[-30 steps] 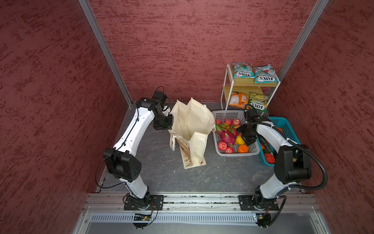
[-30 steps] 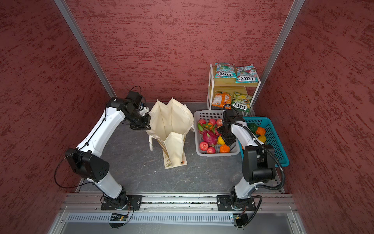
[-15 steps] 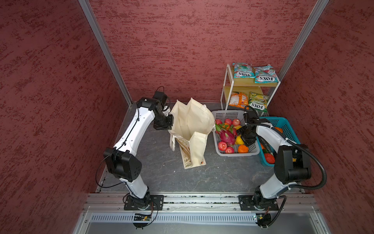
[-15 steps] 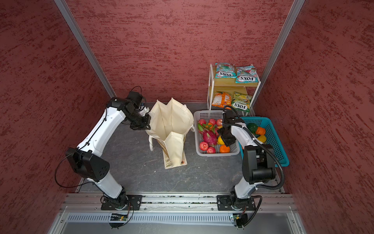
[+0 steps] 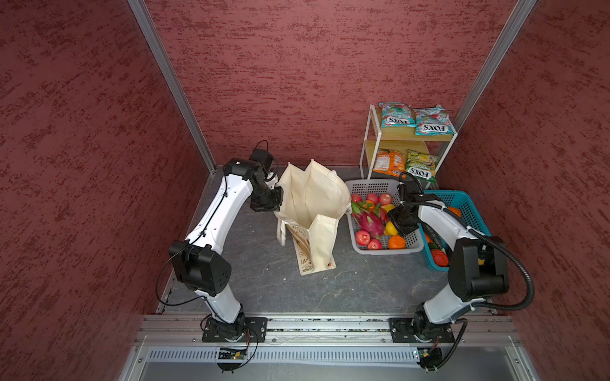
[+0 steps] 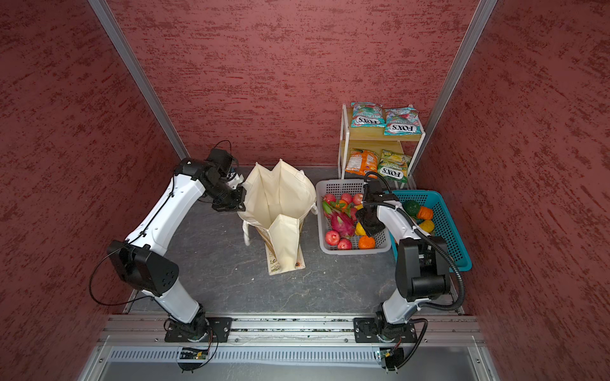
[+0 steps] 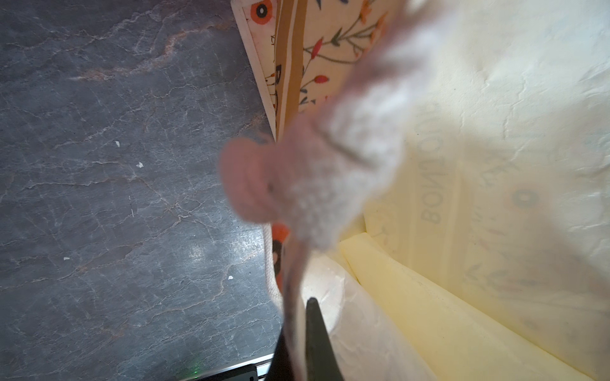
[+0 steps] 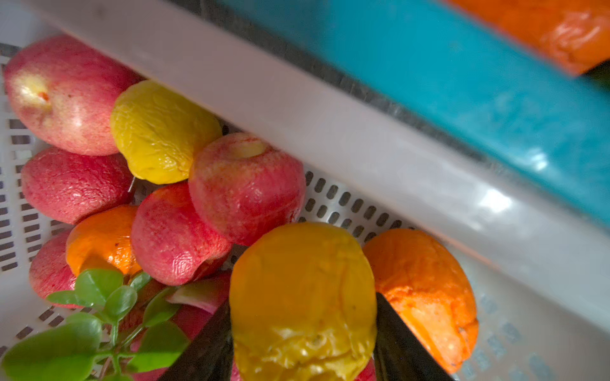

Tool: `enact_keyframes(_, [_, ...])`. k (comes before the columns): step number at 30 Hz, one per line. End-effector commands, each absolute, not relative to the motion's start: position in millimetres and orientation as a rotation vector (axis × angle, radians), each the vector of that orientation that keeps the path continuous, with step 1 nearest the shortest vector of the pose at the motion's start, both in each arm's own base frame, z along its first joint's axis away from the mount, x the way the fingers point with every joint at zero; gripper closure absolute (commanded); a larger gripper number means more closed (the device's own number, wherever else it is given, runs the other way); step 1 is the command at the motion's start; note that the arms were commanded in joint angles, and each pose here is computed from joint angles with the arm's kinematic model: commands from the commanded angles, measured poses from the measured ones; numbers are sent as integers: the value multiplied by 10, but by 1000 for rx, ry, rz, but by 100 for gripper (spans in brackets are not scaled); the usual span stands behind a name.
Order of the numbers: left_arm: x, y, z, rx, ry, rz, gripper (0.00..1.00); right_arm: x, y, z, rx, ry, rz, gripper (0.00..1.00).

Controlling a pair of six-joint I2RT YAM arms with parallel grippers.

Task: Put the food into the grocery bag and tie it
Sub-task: 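Grasp the yellow lemon with the right gripper and lift it, then carry the lemon with the right gripper over the open tote bag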

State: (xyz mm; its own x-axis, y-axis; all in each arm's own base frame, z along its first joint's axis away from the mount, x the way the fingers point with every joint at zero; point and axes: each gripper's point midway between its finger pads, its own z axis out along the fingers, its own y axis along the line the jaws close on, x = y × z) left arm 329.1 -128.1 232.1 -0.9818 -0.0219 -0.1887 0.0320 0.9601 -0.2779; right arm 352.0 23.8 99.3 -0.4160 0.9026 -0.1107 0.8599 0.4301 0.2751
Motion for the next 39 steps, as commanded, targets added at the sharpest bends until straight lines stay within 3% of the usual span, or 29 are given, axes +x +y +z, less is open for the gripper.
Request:
enact_keyframes(1, [3276, -1300, 2292, 53, 2931, -413, 100, 3601, 152, 1583, 1414, 2354, 286, 44])
enact_keyframes(10, [3384, -1357, 2332, 89, 2919, -434, 100, 3604, 381, 3052, 1065, 2189, 524, 50])
enact_keyframes(20, [3379, -1388, 2336, 99, 2911, -455, 100, 3711, 1725, 4044, 445, 2168, 612, 51])
enact_keyframes(29, [3387, -1417, 2368, 109, 2901, -460, 100, 3691, 3038, 3736, -49, 2317, 637, 51])
enact_keyframes(39, [3363, -1404, 2381, 110, 2899, -449, 100, 3727, 3492, 3107, -227, 2466, 641, 52])
